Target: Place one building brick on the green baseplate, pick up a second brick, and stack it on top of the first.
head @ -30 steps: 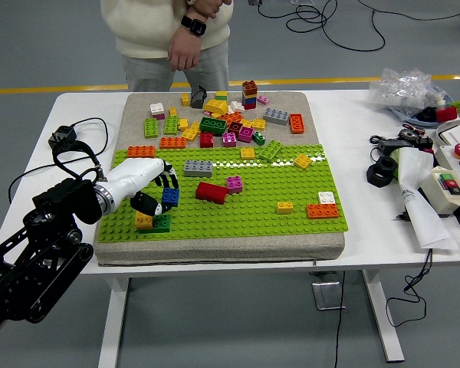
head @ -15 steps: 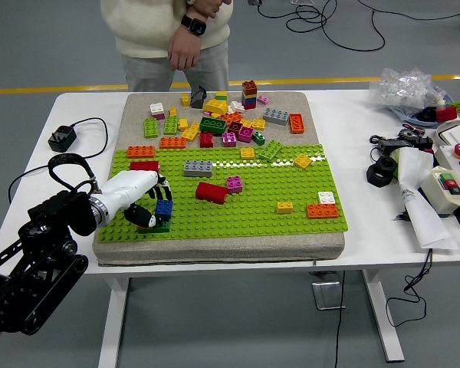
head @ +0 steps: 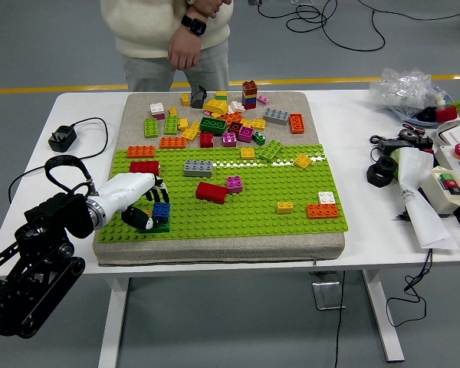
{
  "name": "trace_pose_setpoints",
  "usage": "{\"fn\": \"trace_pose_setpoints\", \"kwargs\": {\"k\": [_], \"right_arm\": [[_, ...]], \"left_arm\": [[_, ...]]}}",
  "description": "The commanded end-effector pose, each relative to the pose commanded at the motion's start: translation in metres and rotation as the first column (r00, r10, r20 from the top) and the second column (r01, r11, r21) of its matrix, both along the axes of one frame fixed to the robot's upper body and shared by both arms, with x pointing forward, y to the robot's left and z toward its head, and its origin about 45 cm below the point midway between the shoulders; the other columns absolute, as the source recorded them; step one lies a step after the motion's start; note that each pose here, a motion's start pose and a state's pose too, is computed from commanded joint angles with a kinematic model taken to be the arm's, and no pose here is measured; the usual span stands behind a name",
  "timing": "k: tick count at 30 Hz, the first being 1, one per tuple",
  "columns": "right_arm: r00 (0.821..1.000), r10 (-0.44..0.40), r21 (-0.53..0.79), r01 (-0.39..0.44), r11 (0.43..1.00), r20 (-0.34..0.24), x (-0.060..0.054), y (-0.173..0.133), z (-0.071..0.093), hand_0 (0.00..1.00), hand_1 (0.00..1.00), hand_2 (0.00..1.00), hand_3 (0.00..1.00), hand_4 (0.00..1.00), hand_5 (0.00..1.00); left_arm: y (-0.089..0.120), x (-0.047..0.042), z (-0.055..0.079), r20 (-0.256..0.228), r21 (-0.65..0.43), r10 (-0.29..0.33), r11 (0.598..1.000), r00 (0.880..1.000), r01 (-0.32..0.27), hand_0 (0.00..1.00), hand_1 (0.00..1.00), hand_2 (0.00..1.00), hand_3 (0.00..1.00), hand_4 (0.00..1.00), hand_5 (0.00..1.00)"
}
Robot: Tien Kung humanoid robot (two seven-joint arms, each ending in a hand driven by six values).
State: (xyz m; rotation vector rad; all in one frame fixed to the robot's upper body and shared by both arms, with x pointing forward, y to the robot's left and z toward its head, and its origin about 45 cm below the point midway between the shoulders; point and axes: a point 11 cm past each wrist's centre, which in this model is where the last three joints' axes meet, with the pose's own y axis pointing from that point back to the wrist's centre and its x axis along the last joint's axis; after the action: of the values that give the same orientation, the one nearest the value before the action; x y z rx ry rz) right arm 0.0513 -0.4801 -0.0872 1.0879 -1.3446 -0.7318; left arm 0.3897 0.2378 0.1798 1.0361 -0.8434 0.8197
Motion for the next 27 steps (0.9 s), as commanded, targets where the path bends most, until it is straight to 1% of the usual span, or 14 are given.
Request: {"fn": "trace_pose_setpoints", "kwargs": {"k": [10, 27], "right_arm": [[1.000, -0.004, -0.001, 0.004, 1.000, 0.001, 0.0001, -0.0005, 0.0002, 0.765, 0.704, 0.738, 0.747, 0.998, 0.630], [1.000, -0.006, 0.001, 0.006, 1.000, 0.003, 0.0001, 0.0003, -0.0001, 0.766, 0.705, 0.738, 0.748, 0.998, 0.630]], "left_arm": [[0.0005, -0.0027, -0.0026, -0.009, 0.000, 0.002, 1.000, 1.000, -0.002, 0.775, 0.562, 0.542, 0.531, 0.644, 0.006], [0.0052, -0.0041, -0.0081, -0.025, 0.004, 0.015, 1.000, 1.000, -0.015, 0.776, 0.563, 0.543, 0.533, 0.641, 0.011]]}}
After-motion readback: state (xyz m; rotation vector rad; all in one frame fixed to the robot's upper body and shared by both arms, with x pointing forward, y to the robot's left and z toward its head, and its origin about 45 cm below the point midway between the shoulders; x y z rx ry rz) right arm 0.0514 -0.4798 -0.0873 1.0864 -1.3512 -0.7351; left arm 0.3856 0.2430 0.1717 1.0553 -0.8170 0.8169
